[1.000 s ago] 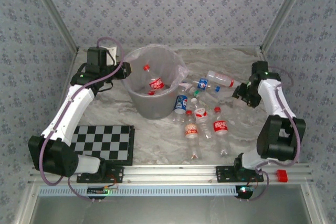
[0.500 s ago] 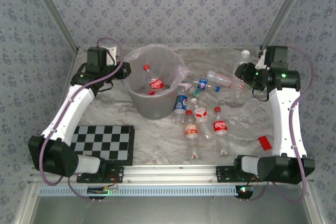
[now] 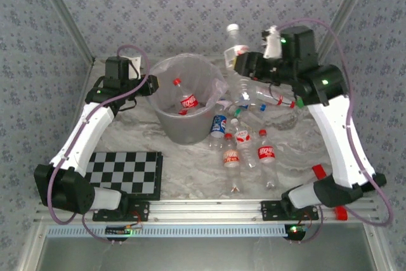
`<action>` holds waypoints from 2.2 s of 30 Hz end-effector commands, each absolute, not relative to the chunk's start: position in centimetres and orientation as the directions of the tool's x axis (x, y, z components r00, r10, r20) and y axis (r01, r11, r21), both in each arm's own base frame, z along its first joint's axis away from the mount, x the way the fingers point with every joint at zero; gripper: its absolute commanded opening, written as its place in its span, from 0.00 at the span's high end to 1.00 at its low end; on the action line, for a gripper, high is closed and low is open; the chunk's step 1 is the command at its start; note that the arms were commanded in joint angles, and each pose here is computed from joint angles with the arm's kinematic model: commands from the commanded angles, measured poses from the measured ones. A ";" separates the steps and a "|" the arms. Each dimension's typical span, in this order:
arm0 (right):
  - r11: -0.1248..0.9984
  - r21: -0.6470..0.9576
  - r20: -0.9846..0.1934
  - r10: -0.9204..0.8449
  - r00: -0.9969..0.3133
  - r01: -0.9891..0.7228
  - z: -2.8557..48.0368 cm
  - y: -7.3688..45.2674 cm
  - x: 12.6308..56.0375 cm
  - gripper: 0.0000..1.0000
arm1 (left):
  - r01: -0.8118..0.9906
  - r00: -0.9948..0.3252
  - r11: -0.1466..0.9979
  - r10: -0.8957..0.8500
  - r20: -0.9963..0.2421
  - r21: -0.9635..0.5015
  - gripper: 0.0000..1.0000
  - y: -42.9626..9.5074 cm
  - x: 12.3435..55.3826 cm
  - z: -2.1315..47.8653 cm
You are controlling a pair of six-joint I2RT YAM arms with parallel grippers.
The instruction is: Put the plastic bottles in the bin
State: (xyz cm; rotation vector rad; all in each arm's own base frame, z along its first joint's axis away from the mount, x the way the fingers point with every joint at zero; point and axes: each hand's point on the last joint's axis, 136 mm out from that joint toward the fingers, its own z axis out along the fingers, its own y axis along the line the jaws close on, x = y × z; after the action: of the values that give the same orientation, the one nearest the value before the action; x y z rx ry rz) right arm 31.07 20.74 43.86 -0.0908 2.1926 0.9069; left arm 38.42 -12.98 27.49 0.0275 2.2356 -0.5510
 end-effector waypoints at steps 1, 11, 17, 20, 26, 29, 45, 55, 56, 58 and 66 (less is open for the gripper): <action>0.754 0.558 -0.664 0.155 -0.732 -0.346 42.9 23.8 32.3 0.61 | 0.217 -0.673 0.911 -0.120 -0.730 -0.350 0.67 -12.9 37.3 27.4; 0.731 0.503 -0.682 0.008 -0.732 -0.461 40.2 31.9 35.1 0.61 | 0.250 -0.674 0.906 -0.090 -0.733 -0.341 0.68 -13.6 37.2 27.0; 0.790 0.378 -0.649 -0.147 -0.747 -0.483 35.3 35.1 36.5 0.62 | 0.254 -0.673 0.910 -0.078 -0.736 -0.328 0.68 -13.5 37.3 26.9; 0.815 0.311 -0.610 -0.223 -0.760 -0.489 31.9 35.8 36.8 0.62 | 0.253 -0.670 0.910 -0.079 -0.738 -0.328 0.68 -13.5 37.2 27.0; 0.812 0.245 -0.544 -0.337 -0.768 -0.530 26.4 37.4 34.7 0.62 | 0.236 -0.666 0.923 -0.076 -0.742 -0.306 0.68 -13.0 37.4 26.9; 0.813 0.272 -0.507 -0.334 -0.795 -0.515 23.9 37.7 34.2 0.57 | 0.230 -0.665 0.927 -0.072 -0.743 -0.296 0.68 -12.8 37.4 26.8; 0.810 0.241 -0.530 -0.352 -0.771 -0.535 27.0 36.4 33.8 0.11 | 0.224 -0.670 0.930 -0.070 -0.740 -0.290 0.67 -12.7 37.4 26.6; 0.817 0.204 -0.579 -0.343 -0.739 -0.539 29.8 34.6 32.5 0.15 | 0.226 -0.673 0.931 -0.064 -0.737 -0.287 0.68 -12.7 37.5 26.4; 0.807 0.225 -0.596 -0.329 -0.732 -0.546 31.0 34.6 32.2 0.13 | 0.225 -0.673 0.931 -0.065 -0.737 -0.288 0.68 -12.8 37.4 26.4; 0.787 0.254 -0.621 -0.313 -0.719 -0.562 33.0 34.5 31.4 0.07 | 0.224 -0.673 0.931 -0.066 -0.737 -0.288 0.67 -12.8 37.4 26.4; 0.856 0.160 -0.679 -0.266 -0.684 -0.492 37.1 28.1 31.7 0.00 | 0.223 -0.676 0.931 -0.065 -0.734 -0.288 0.68 -12.8 37.5 26.2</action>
State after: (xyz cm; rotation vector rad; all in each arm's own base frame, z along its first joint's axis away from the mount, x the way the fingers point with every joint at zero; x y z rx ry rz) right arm 31.69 32.09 35.72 -0.6002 2.3553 0.5389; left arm 38.29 -13.17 27.65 0.0884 2.2147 -0.4990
